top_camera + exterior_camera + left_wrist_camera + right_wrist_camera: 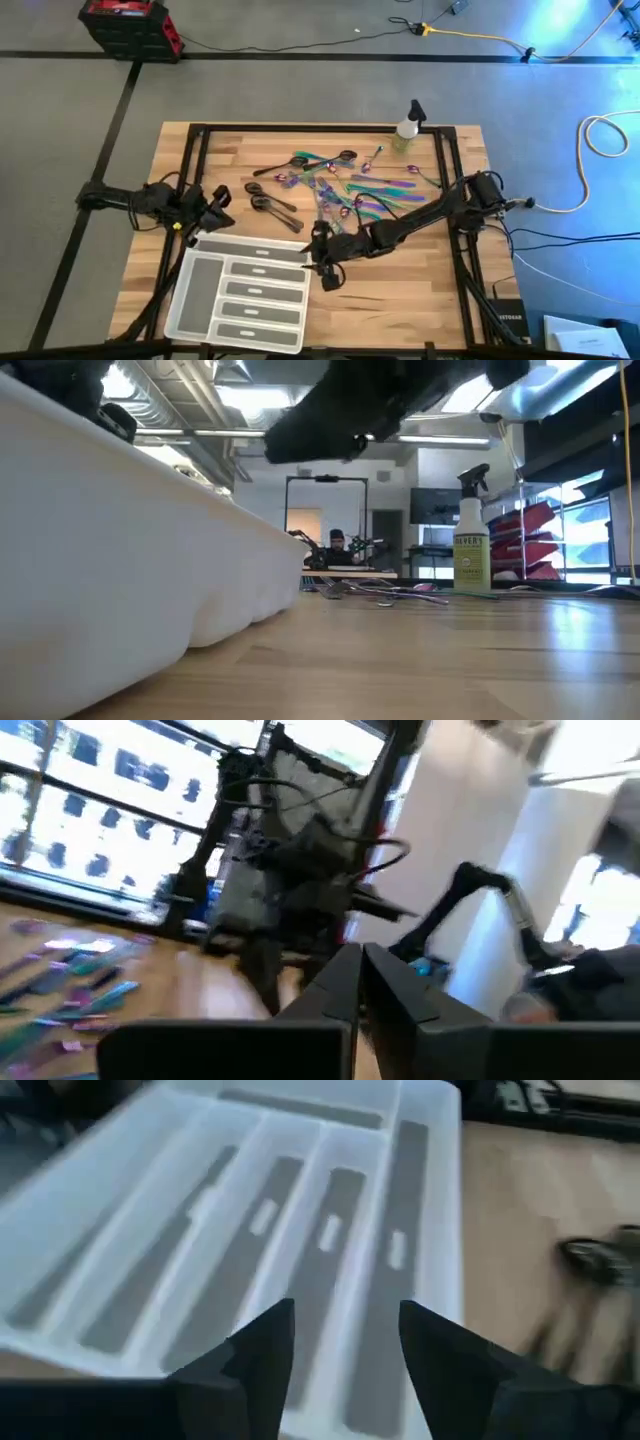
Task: Sort silverware
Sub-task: Adjust the white silverware tray
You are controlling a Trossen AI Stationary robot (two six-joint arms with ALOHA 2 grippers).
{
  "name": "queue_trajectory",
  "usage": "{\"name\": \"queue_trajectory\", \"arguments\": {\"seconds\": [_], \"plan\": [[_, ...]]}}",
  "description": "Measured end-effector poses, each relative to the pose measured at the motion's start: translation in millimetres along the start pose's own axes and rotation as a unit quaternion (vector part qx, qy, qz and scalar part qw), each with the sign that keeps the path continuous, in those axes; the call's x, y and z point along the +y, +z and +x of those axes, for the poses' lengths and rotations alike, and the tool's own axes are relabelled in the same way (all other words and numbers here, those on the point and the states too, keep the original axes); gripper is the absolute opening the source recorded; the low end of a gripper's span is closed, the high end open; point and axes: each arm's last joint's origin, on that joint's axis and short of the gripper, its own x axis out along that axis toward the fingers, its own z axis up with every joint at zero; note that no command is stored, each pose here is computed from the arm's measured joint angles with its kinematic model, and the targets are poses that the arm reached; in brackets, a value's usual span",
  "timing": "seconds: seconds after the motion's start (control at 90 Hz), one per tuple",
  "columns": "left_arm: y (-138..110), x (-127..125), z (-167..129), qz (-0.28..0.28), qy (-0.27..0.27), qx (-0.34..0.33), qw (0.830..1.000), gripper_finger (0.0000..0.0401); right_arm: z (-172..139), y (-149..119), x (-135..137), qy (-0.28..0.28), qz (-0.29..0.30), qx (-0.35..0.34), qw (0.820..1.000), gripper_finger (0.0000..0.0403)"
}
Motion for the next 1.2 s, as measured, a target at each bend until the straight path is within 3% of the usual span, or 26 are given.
{"name": "queue_trajectory", "arguments": {"seconds": [0.133,0.311,0.444,0.6,0.867,1.0,1.111,1.2], "plan": [[-1,-2,2,0.012,-0.033,0.012,0.999,0.0,13,-4,3,0.036,0.0,-0.009,0.999,0.0161],[2,-1,7,0.029,0.008,-0.014,0.999,0.0,26,1,8,0.041,-0.02,-0.013,0.999,0.0161],[-2,2,12,0.097,0.024,0.0,0.995,0.0,28,1,8,0.034,-0.029,-0.004,0.999,0.0161],[-8,3,17,0.129,0.018,0.031,0.991,0.0,24,8,12,-0.025,-0.079,0.035,0.996,0.0161],[-12,-8,33,0.286,-0.036,0.063,0.955,0.0,20,19,22,-0.053,-0.106,0.056,0.991,0.0158],[1,-21,49,0.356,-0.074,0.049,0.93,0.0,19,18,22,-0.052,-0.109,0.062,0.991,0.0127],[19,-31,69,0.344,-0.082,0.043,0.934,0.0,19,18,23,-0.047,-0.107,0.064,0.991,0.008],[26,-38,88,0.323,-0.091,0.056,0.941,0.0,20,19,25,-0.012,-0.086,0.058,0.995,0.0038]]}}
